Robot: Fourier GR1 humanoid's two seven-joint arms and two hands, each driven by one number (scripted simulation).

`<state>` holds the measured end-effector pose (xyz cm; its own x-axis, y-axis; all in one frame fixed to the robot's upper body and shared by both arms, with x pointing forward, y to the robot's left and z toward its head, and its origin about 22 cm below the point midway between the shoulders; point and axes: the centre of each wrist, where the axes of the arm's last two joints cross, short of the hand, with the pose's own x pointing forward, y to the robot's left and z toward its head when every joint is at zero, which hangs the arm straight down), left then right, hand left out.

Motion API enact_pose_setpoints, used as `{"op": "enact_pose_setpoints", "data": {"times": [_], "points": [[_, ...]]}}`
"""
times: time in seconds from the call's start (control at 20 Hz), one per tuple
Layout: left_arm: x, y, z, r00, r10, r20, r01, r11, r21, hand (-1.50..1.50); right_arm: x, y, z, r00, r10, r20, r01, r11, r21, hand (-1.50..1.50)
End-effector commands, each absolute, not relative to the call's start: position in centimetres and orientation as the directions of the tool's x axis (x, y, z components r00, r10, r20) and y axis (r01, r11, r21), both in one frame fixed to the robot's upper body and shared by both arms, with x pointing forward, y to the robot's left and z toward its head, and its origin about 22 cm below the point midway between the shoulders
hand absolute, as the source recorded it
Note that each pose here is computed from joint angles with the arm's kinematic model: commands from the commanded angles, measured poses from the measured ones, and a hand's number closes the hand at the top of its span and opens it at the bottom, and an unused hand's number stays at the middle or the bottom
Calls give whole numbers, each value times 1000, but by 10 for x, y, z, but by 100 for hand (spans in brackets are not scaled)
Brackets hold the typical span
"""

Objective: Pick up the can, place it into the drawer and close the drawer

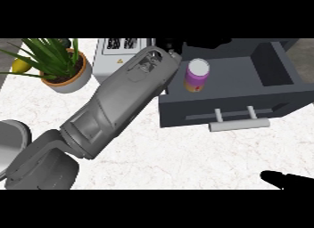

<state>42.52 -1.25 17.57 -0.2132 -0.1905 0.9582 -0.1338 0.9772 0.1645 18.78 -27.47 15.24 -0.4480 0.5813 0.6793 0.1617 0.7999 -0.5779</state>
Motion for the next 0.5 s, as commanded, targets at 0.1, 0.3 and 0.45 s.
{"op": "enact_pose_setpoints", "data": {"times": [0.1, 0.3, 0.45], "points": [[421, -24, 196, -249, -164, 955, -128, 982, 135, -150, 202, -258, 153, -414, 754, 510, 218, 626, -749, -150], [419, -25, 193, -225, -181, 958, -123, 980, 156, -150, 227, -261, 127, -359, 833, 420, 236, 517, -823, -150], [420, -25, 196, -210, -157, 965, -110, 984, 137, -150, 227, -238, 106, -357, 867, 347, 203, 434, -878, -150]]}}
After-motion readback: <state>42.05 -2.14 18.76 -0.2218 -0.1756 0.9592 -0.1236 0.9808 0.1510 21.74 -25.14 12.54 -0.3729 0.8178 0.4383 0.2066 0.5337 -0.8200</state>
